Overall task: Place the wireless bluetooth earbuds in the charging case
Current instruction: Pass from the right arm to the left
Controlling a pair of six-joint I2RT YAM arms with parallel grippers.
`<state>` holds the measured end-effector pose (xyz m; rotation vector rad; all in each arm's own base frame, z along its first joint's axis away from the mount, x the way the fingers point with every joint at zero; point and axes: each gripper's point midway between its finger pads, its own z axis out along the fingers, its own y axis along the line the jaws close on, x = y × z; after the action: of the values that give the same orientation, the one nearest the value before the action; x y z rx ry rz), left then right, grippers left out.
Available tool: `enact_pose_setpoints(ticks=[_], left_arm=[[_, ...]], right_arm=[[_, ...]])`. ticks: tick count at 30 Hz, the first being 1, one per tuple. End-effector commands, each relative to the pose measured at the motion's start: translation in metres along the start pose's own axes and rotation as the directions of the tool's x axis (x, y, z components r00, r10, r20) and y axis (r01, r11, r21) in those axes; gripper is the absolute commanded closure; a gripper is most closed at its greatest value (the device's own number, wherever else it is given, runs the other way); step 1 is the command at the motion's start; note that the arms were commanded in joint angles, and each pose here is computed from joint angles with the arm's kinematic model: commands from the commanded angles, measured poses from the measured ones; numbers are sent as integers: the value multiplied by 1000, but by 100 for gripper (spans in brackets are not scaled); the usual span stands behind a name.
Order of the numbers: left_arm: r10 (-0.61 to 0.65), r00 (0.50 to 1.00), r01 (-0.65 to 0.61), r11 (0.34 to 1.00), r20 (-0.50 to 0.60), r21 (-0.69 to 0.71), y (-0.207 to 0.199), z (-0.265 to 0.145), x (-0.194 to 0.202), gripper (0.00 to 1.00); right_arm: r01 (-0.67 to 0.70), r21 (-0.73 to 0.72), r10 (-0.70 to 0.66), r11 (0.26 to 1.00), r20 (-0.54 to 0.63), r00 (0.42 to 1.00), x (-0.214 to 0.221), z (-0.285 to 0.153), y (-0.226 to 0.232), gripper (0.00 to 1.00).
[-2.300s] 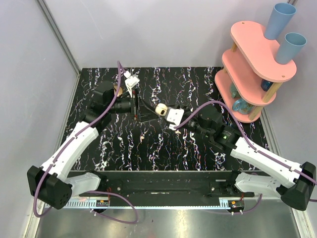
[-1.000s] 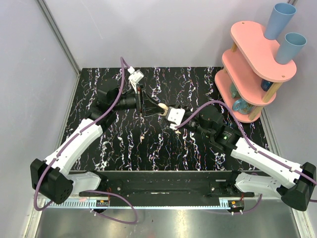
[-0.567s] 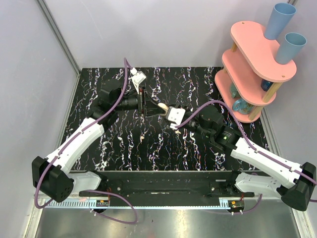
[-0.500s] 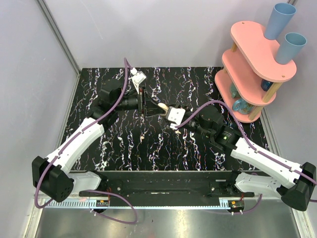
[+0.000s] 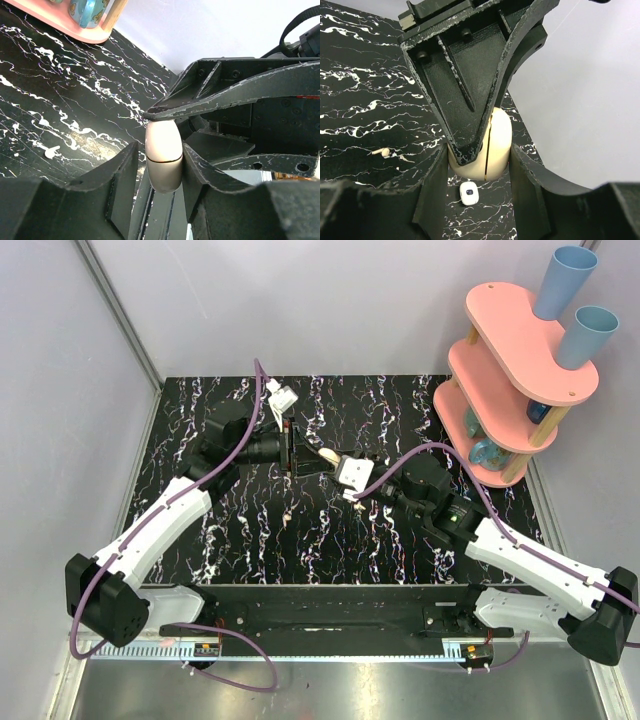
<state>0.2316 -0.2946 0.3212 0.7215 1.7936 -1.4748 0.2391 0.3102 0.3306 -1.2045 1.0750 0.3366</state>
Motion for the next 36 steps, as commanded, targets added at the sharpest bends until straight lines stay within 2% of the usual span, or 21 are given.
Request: enact_pose_setpoints(ticks=[1, 9, 12, 13, 15, 16, 18, 22, 23, 25, 26, 28, 30, 33, 34, 35, 36], left_arm=[[50, 998, -50, 999, 27, -10, -3, 0, -9, 58], [66, 997, -65, 997, 31, -41, 0, -2, -12, 62], [66, 997, -65, 997, 31, -44, 1, -2, -11, 68], [66, 997, -64, 997, 28, -43, 1, -2, -10, 71], [67, 997, -65, 996, 33, -53, 3, -3, -10, 84], [68, 997, -66, 996, 31, -54, 3, -3, -9, 88], [73, 997, -71, 996, 35, -57, 3, -3, -10, 97], [97, 994, -92, 992, 55, -84, 6, -5, -13, 100], [116, 990, -108, 989, 77, -104, 6, -8, -17, 100], [144, 984, -130, 983, 103, -130, 10, -10, -17, 100], [188, 971, -164, 974, 145, -158, 7, -15, -26, 100], [242, 951, -203, 958, 192, -205, 11, -21, -30, 100], [342, 895, -259, 922, 287, -289, 8, -36, -51, 100], [456, 817, -320, 868, 353, -380, 10, -54, -55, 100], [499, 784, -354, 848, 370, -393, 2, -61, -59, 100], [551, 753, -403, 819, 360, -408, 0, -63, -60, 100], [585, 722, -438, 799, 369, -412, -4, -66, -63, 100]], right_arm=[[0, 44, -3, 999, 65, 998, -18, -2, -11, 99], [-4, 50, 1, 999, 69, 998, -19, -1, -12, 99], [-5, 51, 1, 999, 64, 998, -17, -1, -11, 99], [-6, 50, 2, 999, 66, 998, -18, 0, -11, 99], [-9, 57, 5, 998, 74, 997, -20, 0, -13, 96], [-11, 60, 6, 998, 78, 997, -20, 0, -13, 90], [-22, 74, 15, 997, 90, 996, -22, 0, -15, 88], [-59, 112, 46, 992, 112, 993, -26, -1, -22, 48], [-97, 129, 81, 987, 123, 989, -28, -2, -25, 28], [-151, 182, 123, 972, 156, 980, -34, -6, -35, 11], [-204, 200, 171, 958, 171, 970, -35, -8, -38, 1], [-273, 198, 230, 941, 215, 949, -43, -13, -40, 0], [-337, 184, 287, 923, 252, 924, -53, -18, -41, 0], [-498, 147, 442, 855, 298, 846, -66, -23, -43, 0], [-607, 128, 543, 784, 332, 771, -77, -24, -49, 0], [-688, 197, 609, 699, 342, 716, -73, -26, -64, 3], [-731, 253, 696, 633, 228, 681, -43, -15, -58, 6]])
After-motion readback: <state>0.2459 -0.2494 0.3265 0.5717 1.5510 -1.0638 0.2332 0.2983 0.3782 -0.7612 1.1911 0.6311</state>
